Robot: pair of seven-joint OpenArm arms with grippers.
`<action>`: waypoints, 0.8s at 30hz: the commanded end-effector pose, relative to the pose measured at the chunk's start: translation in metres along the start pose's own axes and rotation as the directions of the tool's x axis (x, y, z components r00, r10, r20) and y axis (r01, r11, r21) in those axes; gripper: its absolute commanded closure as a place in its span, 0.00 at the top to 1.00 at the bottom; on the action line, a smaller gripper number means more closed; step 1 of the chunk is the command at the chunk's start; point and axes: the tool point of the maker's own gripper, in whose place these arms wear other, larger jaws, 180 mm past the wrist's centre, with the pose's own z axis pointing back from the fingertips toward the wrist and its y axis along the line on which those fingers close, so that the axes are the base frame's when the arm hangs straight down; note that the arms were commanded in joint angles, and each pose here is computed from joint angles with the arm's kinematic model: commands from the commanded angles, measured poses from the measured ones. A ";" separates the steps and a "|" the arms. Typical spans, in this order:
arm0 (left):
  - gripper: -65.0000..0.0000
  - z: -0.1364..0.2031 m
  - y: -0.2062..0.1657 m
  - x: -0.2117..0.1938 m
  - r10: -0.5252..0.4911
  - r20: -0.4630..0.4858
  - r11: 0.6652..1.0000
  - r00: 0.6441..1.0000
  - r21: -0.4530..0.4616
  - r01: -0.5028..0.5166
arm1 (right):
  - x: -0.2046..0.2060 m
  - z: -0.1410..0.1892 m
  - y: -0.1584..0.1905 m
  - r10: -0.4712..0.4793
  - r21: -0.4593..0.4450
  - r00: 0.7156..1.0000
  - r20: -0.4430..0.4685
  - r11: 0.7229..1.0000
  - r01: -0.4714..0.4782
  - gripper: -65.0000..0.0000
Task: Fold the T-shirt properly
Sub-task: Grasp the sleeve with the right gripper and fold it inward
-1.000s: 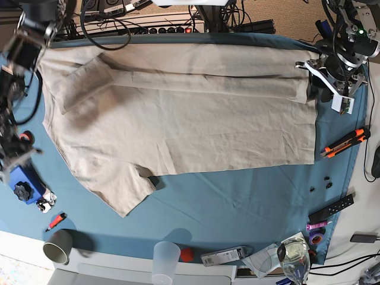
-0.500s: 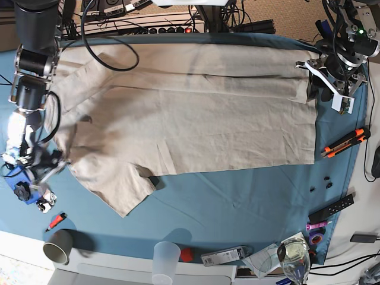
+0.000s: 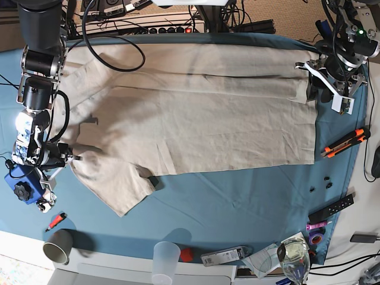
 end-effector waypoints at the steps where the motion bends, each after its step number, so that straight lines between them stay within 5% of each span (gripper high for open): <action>1: 0.35 0.004 0.000 0.010 -0.015 0.038 1.000 0.999 -0.002 0.015 | -0.007 0.005 -0.005 0.014 -0.017 0.998 -0.055 1.000 -0.015 0.00; 13: 0.35 0.004 0.000 0.010 -0.015 0.039 1.000 0.999 -0.002 0.015 | 0.036 0.076 0.019 0.145 0.000 0.986 0.081 0.989 -0.145 0.00; 24: 0.35 0.004 0.000 0.010 -0.015 0.037 1.000 0.999 -0.001 0.015 | -0.040 0.060 0.034 0.243 0.003 0.970 -0.019 0.970 -0.243 0.00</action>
